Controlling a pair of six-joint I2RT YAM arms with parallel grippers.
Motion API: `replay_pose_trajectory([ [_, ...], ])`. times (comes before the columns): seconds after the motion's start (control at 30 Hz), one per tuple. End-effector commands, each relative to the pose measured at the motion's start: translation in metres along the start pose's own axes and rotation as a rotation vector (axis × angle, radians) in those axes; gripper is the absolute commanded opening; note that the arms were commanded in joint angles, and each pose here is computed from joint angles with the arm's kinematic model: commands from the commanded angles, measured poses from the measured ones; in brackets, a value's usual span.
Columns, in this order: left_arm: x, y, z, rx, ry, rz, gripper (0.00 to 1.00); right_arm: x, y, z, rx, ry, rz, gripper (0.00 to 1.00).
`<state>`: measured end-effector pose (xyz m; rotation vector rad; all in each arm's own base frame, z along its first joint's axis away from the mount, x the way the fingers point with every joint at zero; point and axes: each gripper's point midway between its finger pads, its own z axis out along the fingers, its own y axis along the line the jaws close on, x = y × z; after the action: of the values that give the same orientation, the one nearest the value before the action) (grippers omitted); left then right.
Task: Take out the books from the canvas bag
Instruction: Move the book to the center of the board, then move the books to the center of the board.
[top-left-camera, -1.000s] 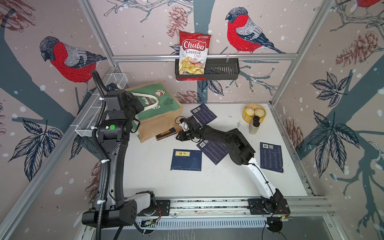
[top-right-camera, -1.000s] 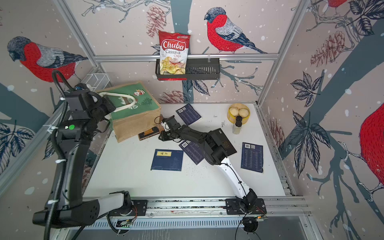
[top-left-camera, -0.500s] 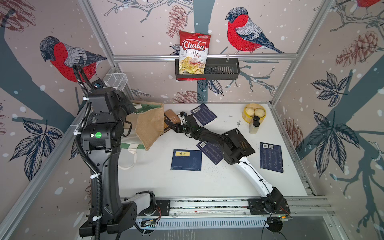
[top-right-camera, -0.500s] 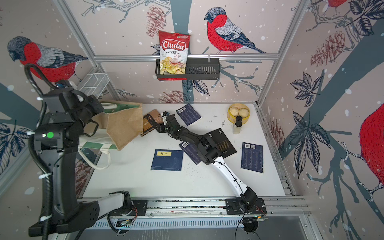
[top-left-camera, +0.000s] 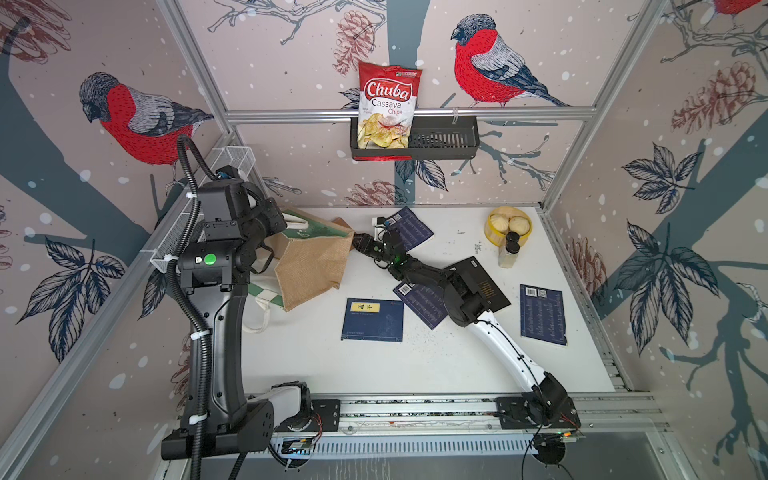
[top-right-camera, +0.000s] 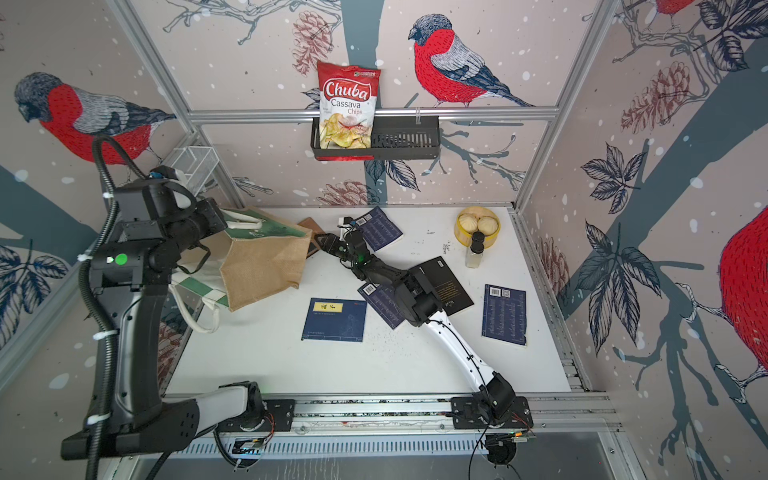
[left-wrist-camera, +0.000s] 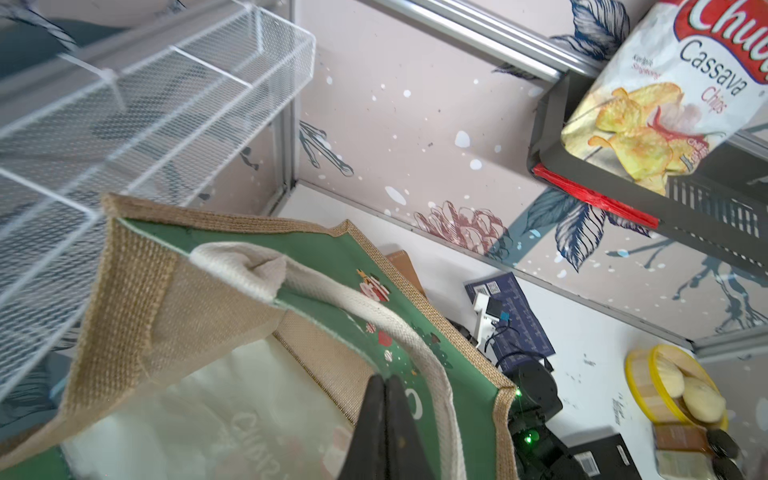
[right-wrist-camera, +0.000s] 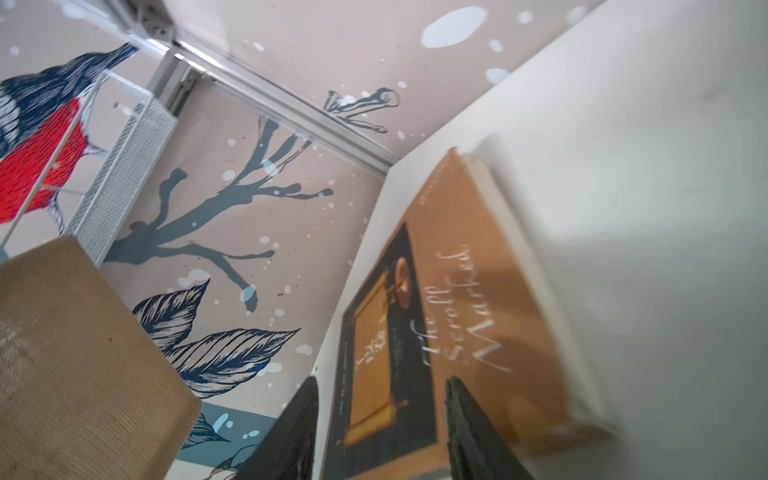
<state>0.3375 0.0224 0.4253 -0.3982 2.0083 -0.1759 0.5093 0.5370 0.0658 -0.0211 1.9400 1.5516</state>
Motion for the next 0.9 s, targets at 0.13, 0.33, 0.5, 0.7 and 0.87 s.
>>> replay_pose_trajectory([
  [0.13, 0.000, -0.025, 0.026, 0.129, 0.026, -0.007, 0.00, -0.051, 0.058, -0.059, 0.090, 0.002, -0.063, 0.51],
  [0.33, 0.025, -0.064, 0.050, 0.209, 0.115, 0.013, 0.00, -0.075, 0.075, -0.113, 0.195, 0.036, -0.081, 0.53],
  [0.5, 0.055, -0.103, 0.069, 0.245, 0.182, 0.150, 0.00, -0.105, 0.066, -0.168, 0.344, 0.038, -0.081, 0.56],
  [0.7, 0.078, -0.131, 0.095, 0.245, 0.196, 0.415, 0.00, -0.127, 0.053, -0.236, 0.438, 0.000, -0.028, 0.56],
  [0.87, 0.090, -0.161, 0.111, 0.246, 0.195, 0.657, 0.00, -0.122, 0.053, -0.276, 0.506, 0.032, -0.042, 0.57],
])
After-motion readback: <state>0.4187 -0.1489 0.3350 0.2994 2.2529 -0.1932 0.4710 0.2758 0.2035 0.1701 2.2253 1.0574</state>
